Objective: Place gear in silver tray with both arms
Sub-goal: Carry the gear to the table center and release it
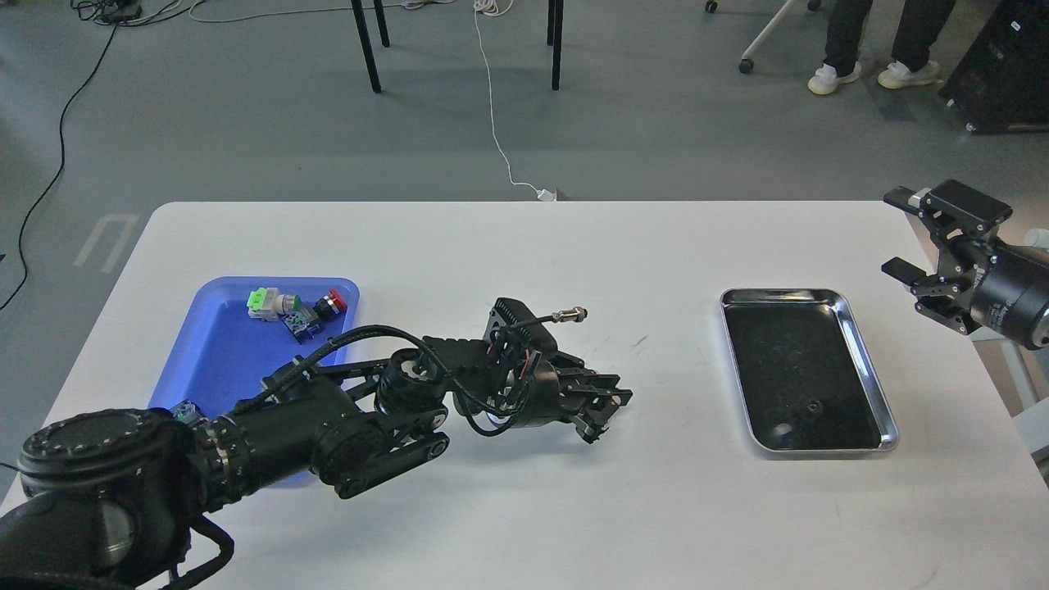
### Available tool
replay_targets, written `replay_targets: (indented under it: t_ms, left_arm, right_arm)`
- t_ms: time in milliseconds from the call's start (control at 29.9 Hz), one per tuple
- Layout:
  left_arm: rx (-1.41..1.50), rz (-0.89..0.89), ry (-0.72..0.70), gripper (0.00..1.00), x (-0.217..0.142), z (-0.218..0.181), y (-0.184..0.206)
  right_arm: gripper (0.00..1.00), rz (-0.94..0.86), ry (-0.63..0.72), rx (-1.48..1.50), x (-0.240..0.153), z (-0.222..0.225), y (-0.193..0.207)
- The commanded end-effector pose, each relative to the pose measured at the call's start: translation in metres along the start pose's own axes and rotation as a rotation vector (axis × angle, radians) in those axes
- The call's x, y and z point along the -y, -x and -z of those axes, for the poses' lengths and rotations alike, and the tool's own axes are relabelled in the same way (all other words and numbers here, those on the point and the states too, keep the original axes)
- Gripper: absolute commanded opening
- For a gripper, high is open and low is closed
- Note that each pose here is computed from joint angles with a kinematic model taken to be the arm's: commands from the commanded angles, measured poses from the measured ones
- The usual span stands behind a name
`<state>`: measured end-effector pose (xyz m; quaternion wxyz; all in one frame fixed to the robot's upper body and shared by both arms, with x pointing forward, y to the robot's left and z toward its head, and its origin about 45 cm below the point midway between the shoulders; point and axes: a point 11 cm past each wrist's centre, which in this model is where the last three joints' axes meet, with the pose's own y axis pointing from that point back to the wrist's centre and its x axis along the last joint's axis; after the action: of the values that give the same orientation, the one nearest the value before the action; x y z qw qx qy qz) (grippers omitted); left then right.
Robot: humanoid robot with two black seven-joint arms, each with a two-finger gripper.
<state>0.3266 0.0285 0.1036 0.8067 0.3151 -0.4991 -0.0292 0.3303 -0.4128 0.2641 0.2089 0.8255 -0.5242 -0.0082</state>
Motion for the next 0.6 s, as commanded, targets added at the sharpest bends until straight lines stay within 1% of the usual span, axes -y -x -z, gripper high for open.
replay_targets:
  t_ms: [0, 167, 234, 301, 334, 368, 468, 569]
  left_arm:
    - [-0.003, 0.012, 0.0, 0.43, 0.0, 0.001, 0.002]
    - [-0.005, 0.013, -0.008, 0.47, -0.003, 0.004, 0.002]
    - [-0.013, 0.0, -0.014, 0.53, -0.006, 0.008, -0.002]
    - [-0.029, -0.026, -0.016, 0.65, -0.01, 0.011, -0.009]
    - [-0.059, -0.056, -0.024, 0.73, -0.016, 0.016, -0.017]
    - [-0.106, -0.093, -0.03, 0.76, -0.022, 0.022, -0.025]
    - [-0.25, -0.21, -0.03, 0.79, -0.041, 0.037, -0.057]
    - [-0.382, -0.307, -0.075, 0.82, -0.074, 0.069, -0.079]
  right_arm:
    - [0.99, 0.002, 0.001, 0.001, 0.001, -0.001, 0.001]
    - [0.99, -0.005, 0.002, -0.007, 0.002, 0.0, -0.002]
    - [0.99, -0.009, 0.004, -0.019, 0.005, 0.008, -0.005]
    - [0.99, -0.012, 0.005, -0.035, 0.009, 0.02, -0.008]
    - [0.99, -0.018, 0.002, -0.043, 0.01, 0.025, -0.012]
    - [0.99, -0.018, -0.004, -0.047, 0.012, 0.029, -0.013]
    - [0.99, 0.001, -0.034, -0.067, 0.023, 0.044, -0.01]
    - [0.99, 0.019, -0.043, -0.122, 0.033, 0.057, -0.008]
